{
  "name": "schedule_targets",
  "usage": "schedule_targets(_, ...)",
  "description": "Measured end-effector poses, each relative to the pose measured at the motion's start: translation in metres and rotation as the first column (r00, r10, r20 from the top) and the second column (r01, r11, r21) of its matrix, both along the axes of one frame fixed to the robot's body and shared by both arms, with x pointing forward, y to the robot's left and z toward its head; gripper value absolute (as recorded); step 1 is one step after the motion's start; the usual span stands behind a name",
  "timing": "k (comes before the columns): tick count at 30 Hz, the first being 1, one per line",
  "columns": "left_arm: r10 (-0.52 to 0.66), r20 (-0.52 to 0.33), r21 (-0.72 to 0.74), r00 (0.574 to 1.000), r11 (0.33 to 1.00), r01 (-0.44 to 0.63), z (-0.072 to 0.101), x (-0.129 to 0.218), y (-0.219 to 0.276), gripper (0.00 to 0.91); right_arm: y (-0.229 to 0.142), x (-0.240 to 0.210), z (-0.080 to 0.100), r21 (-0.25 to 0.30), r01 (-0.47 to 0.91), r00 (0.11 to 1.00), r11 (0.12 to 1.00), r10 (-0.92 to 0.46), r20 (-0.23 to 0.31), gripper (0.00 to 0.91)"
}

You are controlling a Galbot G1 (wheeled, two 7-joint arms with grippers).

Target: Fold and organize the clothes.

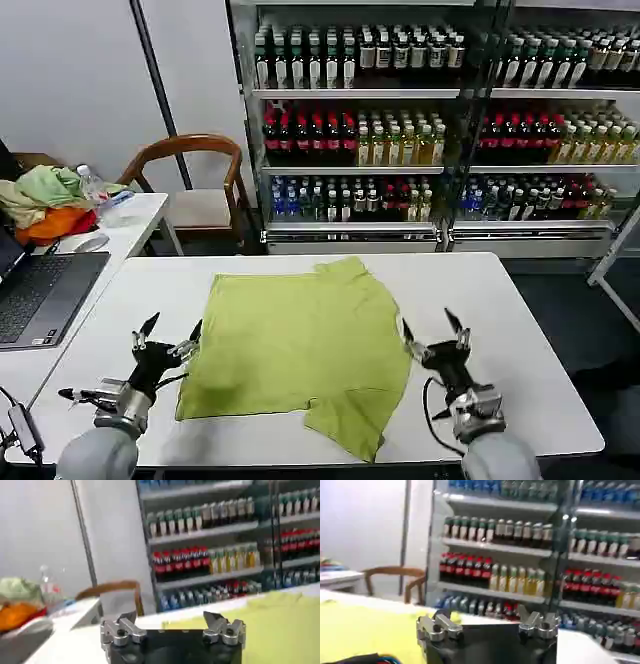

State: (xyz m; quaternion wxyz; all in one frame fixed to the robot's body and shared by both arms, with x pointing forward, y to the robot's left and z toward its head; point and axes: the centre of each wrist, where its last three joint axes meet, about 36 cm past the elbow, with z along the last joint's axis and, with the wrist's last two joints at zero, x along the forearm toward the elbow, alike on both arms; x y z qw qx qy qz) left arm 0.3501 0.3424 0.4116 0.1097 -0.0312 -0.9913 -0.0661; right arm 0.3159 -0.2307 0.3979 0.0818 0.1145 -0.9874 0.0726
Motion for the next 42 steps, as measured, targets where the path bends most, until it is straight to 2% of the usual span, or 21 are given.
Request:
schedule_targets(5, 0.010, -0.089, -0.025, 0.996, 1.000, -0.013, 0.006, -0.023, -0.011, 0.907, 0.009, -0.027, -0.001, 0.003, -0.042, 0.998, 0.999, 0.042, -0.051, 0.907)
schedule_targets(16, 0.049, -0.255, -0.081, 0.966, 0.994, -0.071, 0.007, -0.059, -0.033, 0.907, 0.022, -0.077, -0.017, -0.007, -0.064, 0.985, 0.998, 0.062, -0.163, 0.907)
schedule_targets(24, 0.081, -0.303, -0.075, 0.950, 0.991, -0.109, 0.007, -0.068, -0.036, 0.907, 0.030, -0.092, -0.018, 0.005, -0.058, 0.977, 0.998, 0.057, -0.204, 0.907)
schedule_targets(38, 0.130, -0.347, -0.089, 0.929, 0.981, -0.170, -0.010, -0.071, -0.043, 0.907, 0.046, -0.102, -0.023, 0.037, -0.042, 0.965, 0.998, 0.050, -0.256, 0.907)
schedule_targets(39, 0.134, -0.347, -0.088, 0.928, 0.981, -0.174, -0.012, -0.071, -0.043, 0.907, 0.046, -0.102, -0.023, 0.040, -0.042, 0.964, 0.998, 0.051, -0.260, 0.725)
schedule_targets(40, 0.136, -0.348, -0.087, 0.928, 0.980, -0.177, -0.013, -0.071, -0.043, 0.443, 0.048, -0.103, -0.024, 0.046, -0.043, 0.963, 0.998, 0.053, -0.264, 0.212)
schedule_targets(41, 0.137, -0.349, -0.087, 0.927, 0.980, -0.178, -0.013, -0.071, -0.043, 0.232, 0.049, -0.103, -0.024, 0.051, -0.044, 0.962, 0.998, 0.056, -0.268, 0.060)
schedule_targets(42, 0.140, -0.349, -0.087, 0.927, 0.980, -0.180, -0.013, -0.071, -0.044, 0.050, 0.050, -0.103, -0.025, 0.055, -0.044, 0.960, 0.998, 0.057, -0.273, 0.000)
